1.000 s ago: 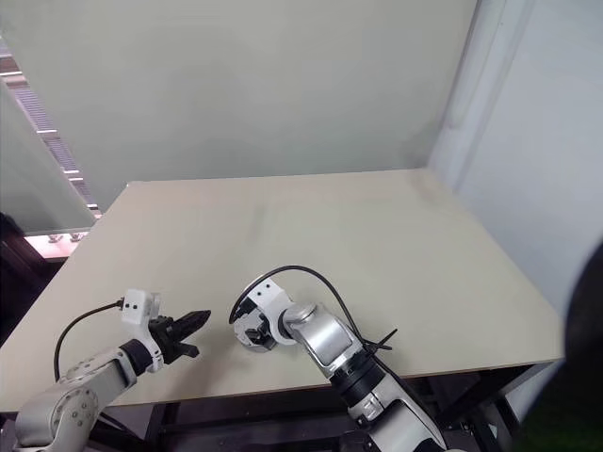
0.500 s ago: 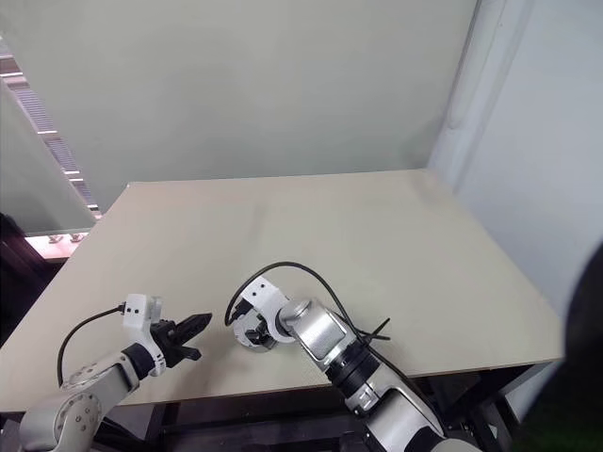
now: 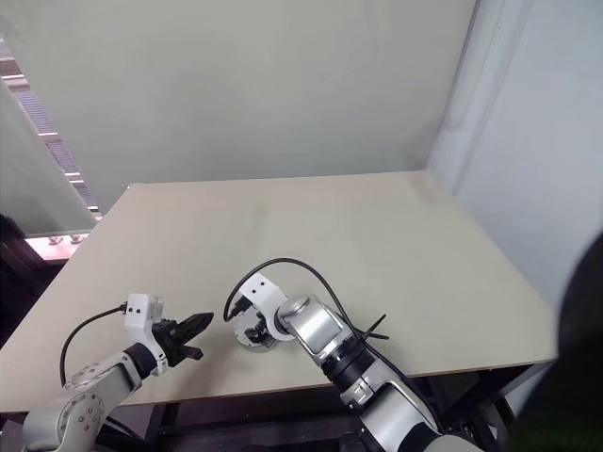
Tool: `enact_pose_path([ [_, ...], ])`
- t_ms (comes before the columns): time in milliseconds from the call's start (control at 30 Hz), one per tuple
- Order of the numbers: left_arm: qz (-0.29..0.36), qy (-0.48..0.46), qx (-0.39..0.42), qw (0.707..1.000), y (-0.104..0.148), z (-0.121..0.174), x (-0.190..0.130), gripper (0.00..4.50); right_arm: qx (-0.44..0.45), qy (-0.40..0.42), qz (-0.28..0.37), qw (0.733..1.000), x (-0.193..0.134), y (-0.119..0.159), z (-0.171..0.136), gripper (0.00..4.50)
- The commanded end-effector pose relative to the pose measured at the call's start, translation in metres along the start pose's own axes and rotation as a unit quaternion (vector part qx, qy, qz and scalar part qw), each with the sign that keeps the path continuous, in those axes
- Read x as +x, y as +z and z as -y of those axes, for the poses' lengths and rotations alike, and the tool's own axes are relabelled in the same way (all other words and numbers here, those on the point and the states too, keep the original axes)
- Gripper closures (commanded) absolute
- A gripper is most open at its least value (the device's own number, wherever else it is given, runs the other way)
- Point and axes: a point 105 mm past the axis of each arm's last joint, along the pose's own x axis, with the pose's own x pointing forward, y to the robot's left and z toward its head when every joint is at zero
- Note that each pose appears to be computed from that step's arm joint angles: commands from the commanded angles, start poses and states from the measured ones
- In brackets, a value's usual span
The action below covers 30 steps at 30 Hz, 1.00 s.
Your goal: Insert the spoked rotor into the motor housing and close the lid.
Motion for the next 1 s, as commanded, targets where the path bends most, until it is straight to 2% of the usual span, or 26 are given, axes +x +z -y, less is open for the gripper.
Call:
enact_pose_path([
  [33, 0.017, -0.010, 0.014, 1.000, 0.010, 0.004, 0.004, 4.50, -0.006, -0.016, -0.053, 0.998, 0.005, -0.025, 0.007, 1.28],
  [633, 0.007, -0.023, 0.020, 0.999, 0.008, 0.007, 0.011, 4.50, -0.019, -0.019, -0.072, 0.997, 0.000, -0.032, 0.017, 1.28],
  [1000, -0.032, -0.035, 0.035, 0.998, -0.005, 0.010, 0.035, 4.50, -0.021, -0.016, -0.076, 0.997, -0.002, -0.033, 0.020, 1.28],
])
